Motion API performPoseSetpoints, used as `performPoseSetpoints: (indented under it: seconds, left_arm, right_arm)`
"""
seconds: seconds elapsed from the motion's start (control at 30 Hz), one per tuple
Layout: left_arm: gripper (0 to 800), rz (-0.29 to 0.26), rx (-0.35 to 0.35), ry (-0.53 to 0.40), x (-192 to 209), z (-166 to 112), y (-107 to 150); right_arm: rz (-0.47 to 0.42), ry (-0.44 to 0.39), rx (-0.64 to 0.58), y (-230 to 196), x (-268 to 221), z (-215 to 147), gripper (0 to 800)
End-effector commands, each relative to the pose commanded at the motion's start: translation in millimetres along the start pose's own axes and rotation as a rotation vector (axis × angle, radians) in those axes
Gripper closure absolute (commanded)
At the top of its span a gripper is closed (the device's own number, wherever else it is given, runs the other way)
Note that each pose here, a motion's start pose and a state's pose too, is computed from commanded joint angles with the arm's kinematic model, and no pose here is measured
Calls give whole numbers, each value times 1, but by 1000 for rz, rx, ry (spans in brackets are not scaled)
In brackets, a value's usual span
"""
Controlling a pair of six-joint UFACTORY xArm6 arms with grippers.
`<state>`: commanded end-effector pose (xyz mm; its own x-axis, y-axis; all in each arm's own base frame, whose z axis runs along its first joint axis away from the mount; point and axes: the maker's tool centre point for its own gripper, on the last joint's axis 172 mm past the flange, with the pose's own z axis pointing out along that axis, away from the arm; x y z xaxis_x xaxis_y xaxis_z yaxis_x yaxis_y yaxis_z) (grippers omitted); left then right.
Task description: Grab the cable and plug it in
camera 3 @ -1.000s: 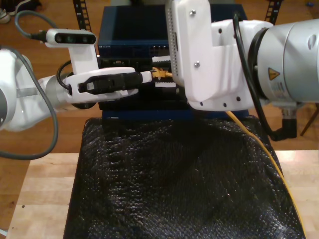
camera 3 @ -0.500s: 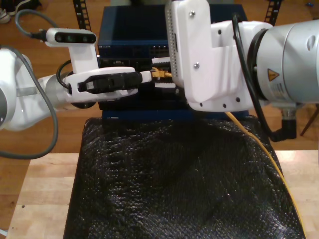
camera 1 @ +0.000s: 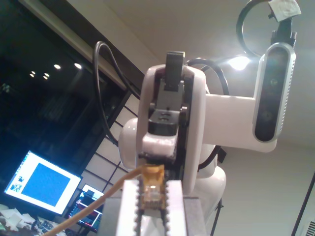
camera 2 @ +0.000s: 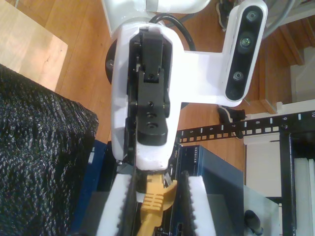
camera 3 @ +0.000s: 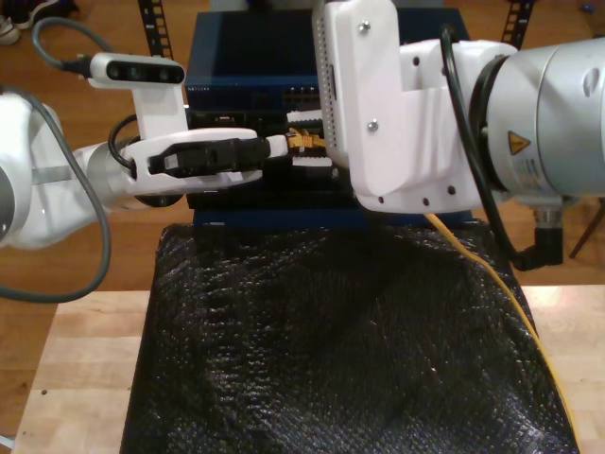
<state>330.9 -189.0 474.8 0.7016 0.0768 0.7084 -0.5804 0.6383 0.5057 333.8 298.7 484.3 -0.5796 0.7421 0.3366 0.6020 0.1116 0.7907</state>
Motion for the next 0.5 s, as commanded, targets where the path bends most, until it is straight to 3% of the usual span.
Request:
performPoseSetpoints:
  seconds: [0.2,0.5]
  left_arm:
    - [779,1,1,1,0,-1,0]
    - [779,1,1,1,0,-1,0]
  right_arm:
    - [1,-1,1,-1,-1,1,573]
    - [4,3,-8,0,1,-4,671]
